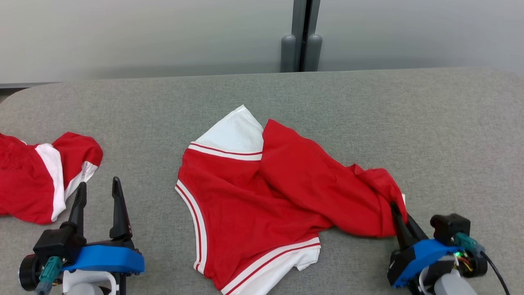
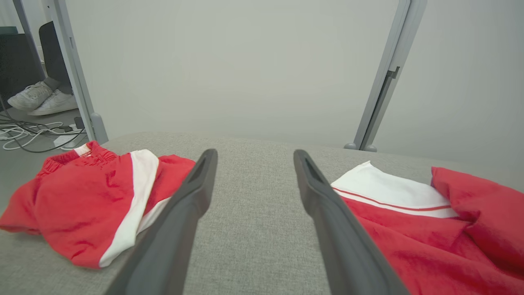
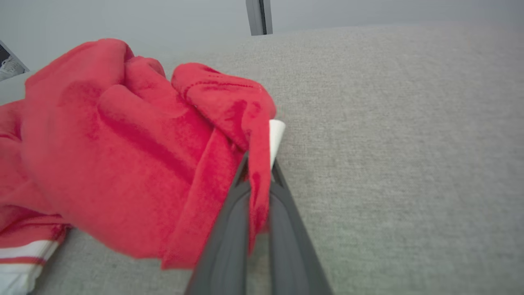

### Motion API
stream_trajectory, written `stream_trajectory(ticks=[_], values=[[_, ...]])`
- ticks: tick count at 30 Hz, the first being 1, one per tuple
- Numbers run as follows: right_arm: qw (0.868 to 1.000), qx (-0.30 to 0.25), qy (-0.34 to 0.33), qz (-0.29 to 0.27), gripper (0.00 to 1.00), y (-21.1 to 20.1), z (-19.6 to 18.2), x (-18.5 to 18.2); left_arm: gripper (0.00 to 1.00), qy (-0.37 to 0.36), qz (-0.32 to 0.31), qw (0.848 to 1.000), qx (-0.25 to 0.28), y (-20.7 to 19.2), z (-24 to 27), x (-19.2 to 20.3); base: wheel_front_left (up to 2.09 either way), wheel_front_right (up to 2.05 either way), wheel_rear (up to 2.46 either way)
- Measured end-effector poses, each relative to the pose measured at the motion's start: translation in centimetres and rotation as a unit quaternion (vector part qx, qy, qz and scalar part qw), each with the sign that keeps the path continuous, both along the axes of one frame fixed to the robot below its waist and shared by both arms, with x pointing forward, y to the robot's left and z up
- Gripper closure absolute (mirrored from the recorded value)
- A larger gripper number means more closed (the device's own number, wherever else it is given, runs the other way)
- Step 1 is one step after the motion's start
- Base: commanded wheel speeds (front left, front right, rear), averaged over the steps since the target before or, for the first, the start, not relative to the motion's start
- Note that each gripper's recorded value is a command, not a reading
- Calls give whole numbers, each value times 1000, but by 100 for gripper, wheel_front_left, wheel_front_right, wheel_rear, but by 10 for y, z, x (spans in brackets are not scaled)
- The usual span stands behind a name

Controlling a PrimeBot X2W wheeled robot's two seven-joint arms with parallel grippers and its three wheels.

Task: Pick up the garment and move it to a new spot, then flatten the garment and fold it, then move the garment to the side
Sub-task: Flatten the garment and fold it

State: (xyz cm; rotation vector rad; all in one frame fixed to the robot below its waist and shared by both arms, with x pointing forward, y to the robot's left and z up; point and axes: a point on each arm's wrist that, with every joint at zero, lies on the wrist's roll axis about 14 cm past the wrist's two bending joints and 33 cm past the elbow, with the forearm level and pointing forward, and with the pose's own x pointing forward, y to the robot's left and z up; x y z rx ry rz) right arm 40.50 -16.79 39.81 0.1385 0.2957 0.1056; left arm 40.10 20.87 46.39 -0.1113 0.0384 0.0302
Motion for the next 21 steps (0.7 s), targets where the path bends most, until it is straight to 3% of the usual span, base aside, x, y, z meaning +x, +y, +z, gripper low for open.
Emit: stream_trajectory(ticks=[3, 4, 5, 12, 21], values=[[1000, 7, 7, -17, 100, -5, -2, -12, 0, -2, -3, 1000, 0, -2, 1, 1, 0, 0, 0], [1000, 9, 6, -23, 55, -8, -1, -15, 0, -2, -4, 1000, 0, -2, 2, 1, 0, 0, 0], [1000, 9, 5, -29, 0, -10, 0, -17, 0, -3, -5, 1000, 0, -3, 2, 1, 0, 0, 0], [996, -9, -77, -38, 0, -18, 48, -7, 0, -8, -10, 1000, 2, -6, 6, -2, 0, 0, 0], [981, -28, -191, -11, 0, 0, 115, 10, 0, -15, -4, 1000, 6, -1, 12, -10, 0, 0, 0]])
